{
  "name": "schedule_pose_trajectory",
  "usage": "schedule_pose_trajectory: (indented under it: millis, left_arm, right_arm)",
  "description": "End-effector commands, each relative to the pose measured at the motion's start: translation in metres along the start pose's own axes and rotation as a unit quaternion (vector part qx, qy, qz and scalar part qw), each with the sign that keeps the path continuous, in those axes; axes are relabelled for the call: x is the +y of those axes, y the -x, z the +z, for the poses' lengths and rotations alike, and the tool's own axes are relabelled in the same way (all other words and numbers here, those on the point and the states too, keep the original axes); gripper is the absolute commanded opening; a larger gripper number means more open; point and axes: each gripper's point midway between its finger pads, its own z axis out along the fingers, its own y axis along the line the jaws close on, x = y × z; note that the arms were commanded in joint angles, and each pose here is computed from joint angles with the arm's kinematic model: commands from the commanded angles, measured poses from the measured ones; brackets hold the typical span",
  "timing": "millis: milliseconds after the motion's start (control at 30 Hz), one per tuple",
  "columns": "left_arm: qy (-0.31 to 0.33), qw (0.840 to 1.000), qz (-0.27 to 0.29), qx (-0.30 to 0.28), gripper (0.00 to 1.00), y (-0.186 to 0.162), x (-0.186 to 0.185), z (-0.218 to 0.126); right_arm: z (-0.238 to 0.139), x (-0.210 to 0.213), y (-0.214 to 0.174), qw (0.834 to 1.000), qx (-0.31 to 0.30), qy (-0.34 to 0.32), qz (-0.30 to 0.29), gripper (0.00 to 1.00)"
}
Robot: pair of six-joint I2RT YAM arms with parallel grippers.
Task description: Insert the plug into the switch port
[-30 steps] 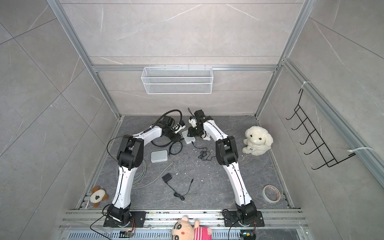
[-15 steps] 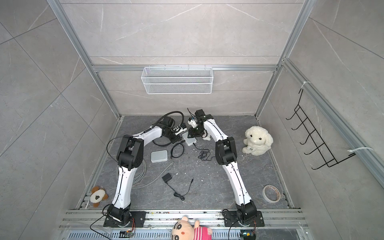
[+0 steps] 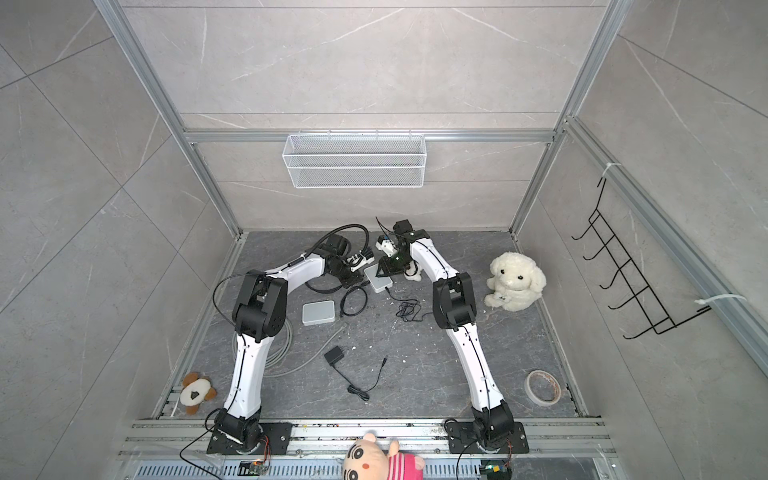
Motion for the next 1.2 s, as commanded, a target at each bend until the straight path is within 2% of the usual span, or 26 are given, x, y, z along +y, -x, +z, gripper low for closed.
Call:
schedule_pose_trajectory:
  millis: [0, 200, 600, 700, 767, 867, 1000, 1067, 1167]
  left_arm:
    - [-0.081, 0.994, 0.060, -0.048, 0.00, 0.040, -0.068, 0.006]
    - [-0.077, 0.992, 0.078, -0.061, 0.00, 0.050, -0.082, 0.006]
    - [-0.059, 0.993, 0.040, -0.094, 0.00, 0.070, -0.076, 0.011]
    - [-0.055, 0.993, 0.035, -0.103, 0.00, 0.076, -0.074, 0.012]
    - [-0.049, 0.994, 0.032, -0.096, 0.00, 0.075, -0.070, 0.013]
    - [-0.035, 0.997, 0.022, -0.069, 0.03, 0.068, -0.061, 0.013]
    - [-0.027, 0.999, -0.002, -0.034, 0.08, 0.058, -0.044, -0.001]
    - [-0.033, 0.999, -0.019, -0.004, 0.12, 0.040, -0.039, 0.007]
    - [-0.031, 0.998, -0.044, 0.022, 0.17, 0.028, -0.030, 0.002]
  right_arm:
    - [0.032, 0.061, -0.030, 0.994, 0.058, 0.087, -0.038, 0.41]
    - [0.043, 0.082, -0.041, 0.988, 0.073, 0.116, -0.068, 0.38]
    - [0.043, 0.134, -0.060, 0.964, 0.071, 0.232, -0.107, 0.36]
    - [0.045, 0.132, -0.060, 0.966, 0.072, 0.226, -0.099, 0.36]
    - [0.048, 0.120, -0.054, 0.975, 0.069, 0.195, -0.080, 0.36]
    - [0.042, 0.100, -0.037, 0.985, 0.053, 0.161, -0.031, 0.38]
    - [0.022, 0.072, -0.009, 0.994, 0.009, 0.107, 0.022, 0.46]
    - [0.012, 0.061, 0.003, 0.995, -0.011, 0.090, 0.046, 0.49]
    - [0.000, 0.052, 0.018, 0.994, -0.031, 0.076, 0.067, 0.51]
